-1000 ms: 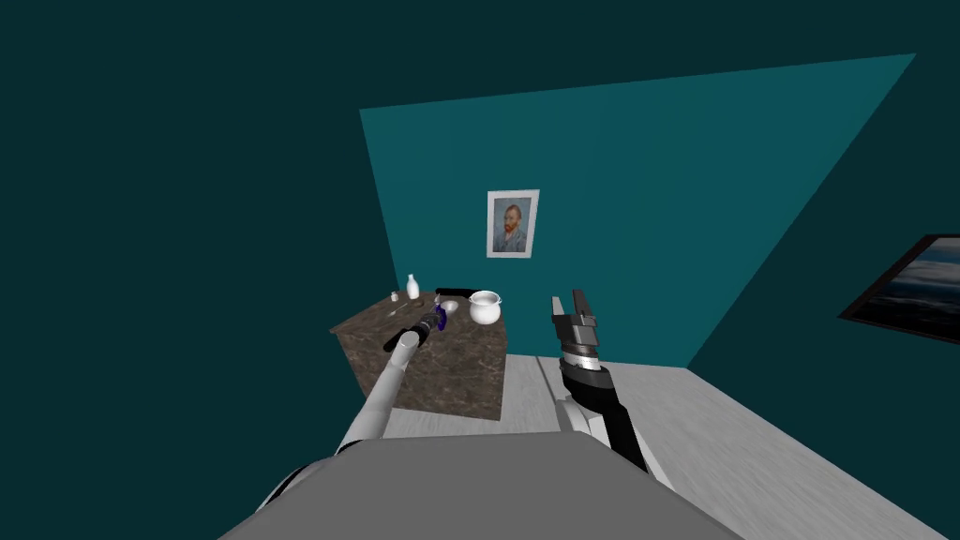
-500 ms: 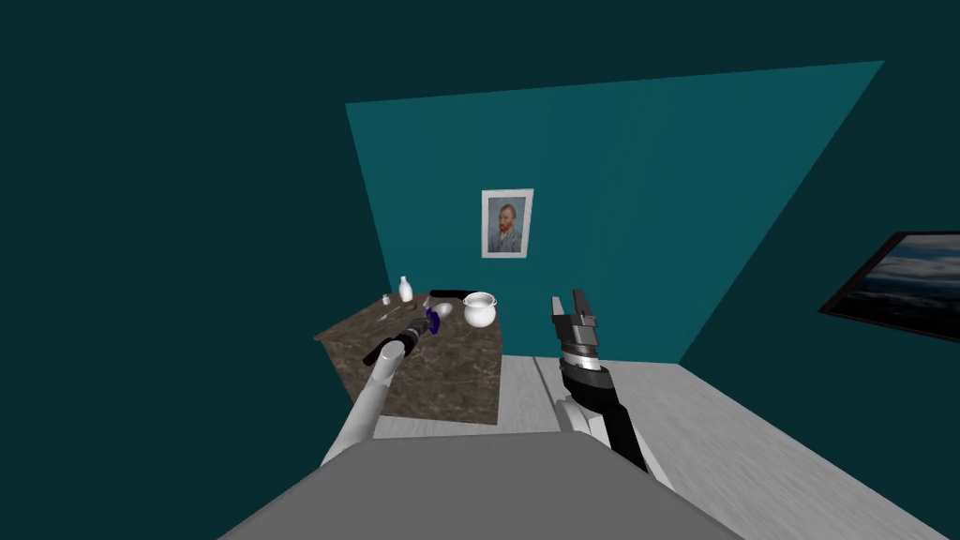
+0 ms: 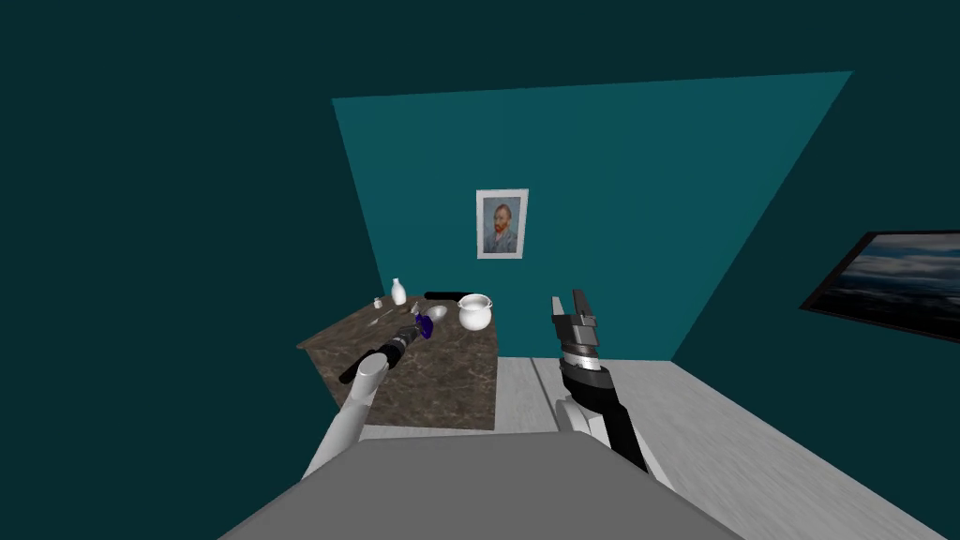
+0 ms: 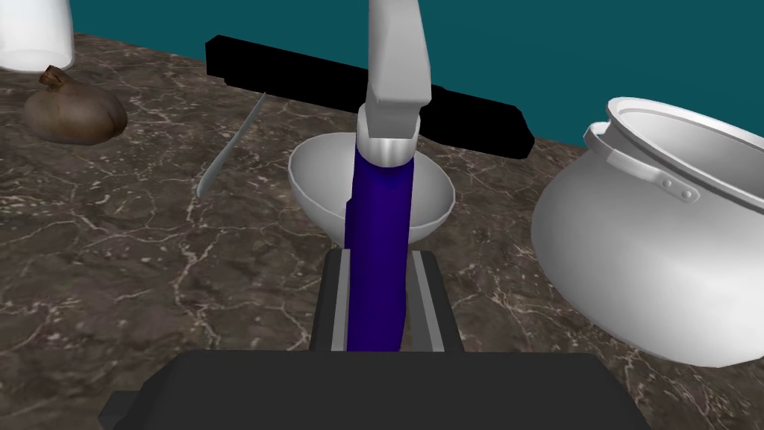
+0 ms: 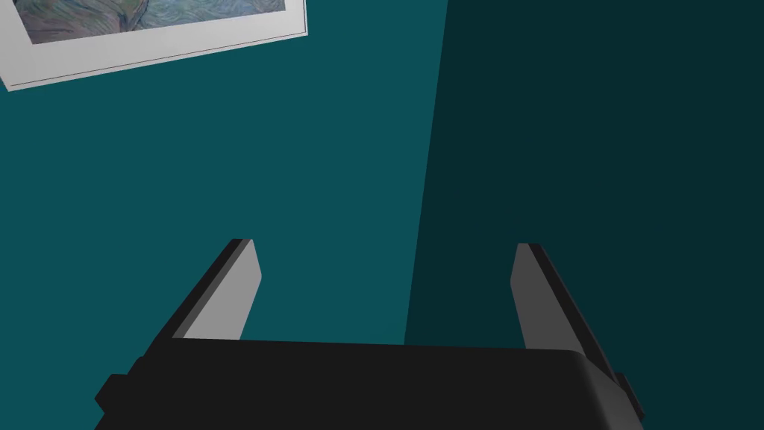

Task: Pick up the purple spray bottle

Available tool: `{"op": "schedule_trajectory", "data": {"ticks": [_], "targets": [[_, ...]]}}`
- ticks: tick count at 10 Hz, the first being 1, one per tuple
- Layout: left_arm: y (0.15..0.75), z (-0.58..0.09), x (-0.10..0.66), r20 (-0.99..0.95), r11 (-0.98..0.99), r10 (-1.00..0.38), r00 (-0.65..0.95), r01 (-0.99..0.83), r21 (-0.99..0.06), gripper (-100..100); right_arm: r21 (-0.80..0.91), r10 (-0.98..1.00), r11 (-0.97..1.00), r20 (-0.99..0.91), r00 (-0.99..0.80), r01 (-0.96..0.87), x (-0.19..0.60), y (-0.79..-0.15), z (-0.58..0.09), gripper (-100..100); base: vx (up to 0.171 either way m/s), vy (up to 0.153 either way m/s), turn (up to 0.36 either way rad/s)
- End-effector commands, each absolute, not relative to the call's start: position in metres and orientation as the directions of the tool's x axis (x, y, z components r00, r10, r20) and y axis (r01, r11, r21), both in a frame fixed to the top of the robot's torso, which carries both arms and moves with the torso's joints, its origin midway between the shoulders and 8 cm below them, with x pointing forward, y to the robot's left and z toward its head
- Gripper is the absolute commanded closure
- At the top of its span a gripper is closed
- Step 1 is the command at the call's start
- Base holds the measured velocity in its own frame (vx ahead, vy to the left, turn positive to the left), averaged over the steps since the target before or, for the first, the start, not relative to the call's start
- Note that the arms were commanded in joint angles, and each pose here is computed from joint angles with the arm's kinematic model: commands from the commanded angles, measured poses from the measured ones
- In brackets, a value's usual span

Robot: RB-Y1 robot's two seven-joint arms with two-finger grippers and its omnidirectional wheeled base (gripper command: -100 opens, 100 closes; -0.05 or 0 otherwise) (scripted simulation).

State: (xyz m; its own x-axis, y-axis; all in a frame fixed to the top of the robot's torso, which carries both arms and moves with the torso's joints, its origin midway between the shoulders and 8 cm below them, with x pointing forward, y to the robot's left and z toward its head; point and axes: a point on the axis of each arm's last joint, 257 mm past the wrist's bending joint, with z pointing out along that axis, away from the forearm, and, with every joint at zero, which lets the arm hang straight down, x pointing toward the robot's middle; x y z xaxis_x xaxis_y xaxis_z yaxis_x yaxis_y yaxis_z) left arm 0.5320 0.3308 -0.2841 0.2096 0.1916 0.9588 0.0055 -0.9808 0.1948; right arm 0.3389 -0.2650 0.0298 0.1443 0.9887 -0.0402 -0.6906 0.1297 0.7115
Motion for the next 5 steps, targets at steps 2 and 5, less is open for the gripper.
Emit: {"op": "schedule_trajectory", "data": {"ticks": [2,5], "targets": [[0.355,-0.285,0.504,0.957,-0.980,0.196,0.212,0.017,0.197,100,0.712,0.989,0.130,-0.040,0.144,-0.691,0.339,-0.265,0.030,0,0.094,-0.072,-0.126],[0.382,-0.277,0.470,0.965,-0.987,0.162,0.207,0.030,0.159,100,0.711,0.989,0.130,-0.040,0.144,-0.691,0.339,-0.265,0.030,0,0.044,-0.033,-0.055]]}}
